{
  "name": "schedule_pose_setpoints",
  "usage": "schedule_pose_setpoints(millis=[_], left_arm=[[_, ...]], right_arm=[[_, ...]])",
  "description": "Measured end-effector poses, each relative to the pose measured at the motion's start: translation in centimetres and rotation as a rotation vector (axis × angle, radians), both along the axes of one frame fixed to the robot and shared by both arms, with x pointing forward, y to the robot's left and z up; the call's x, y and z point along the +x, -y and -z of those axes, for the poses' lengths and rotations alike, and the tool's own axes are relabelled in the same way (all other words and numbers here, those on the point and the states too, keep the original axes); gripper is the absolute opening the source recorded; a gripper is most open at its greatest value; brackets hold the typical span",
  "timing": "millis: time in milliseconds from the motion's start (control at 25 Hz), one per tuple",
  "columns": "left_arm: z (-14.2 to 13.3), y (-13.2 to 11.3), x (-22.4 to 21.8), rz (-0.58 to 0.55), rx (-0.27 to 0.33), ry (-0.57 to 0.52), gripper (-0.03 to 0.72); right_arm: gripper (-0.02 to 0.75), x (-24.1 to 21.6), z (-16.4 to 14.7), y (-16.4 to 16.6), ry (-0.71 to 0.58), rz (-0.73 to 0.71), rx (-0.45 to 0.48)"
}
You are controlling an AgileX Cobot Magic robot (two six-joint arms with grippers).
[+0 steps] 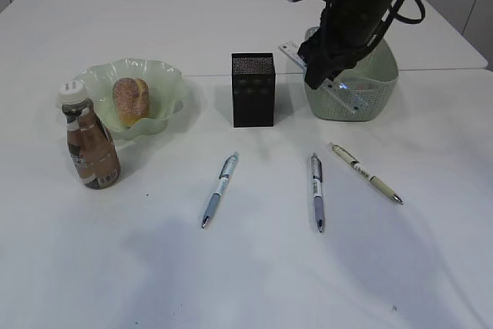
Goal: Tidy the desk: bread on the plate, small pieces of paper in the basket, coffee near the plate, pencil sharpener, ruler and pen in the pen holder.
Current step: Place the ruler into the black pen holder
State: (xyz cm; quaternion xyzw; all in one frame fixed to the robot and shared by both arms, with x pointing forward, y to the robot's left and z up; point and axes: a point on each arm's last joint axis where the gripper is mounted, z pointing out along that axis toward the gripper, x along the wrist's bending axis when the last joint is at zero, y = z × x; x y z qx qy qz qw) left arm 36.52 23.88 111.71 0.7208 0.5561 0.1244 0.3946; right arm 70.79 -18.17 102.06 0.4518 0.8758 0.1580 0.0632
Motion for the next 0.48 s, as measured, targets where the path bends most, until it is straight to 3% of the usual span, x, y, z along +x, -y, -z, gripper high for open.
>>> schedule_pose_setpoints(millis=[480], left_arm=[[-0.3, 0.1, 0.3, -0.012, -0.025, 0.038, 0.448]], right_arm=[[0.303, -1.3, -4.1, -0.2, 0.051, 0.035, 0.086]])
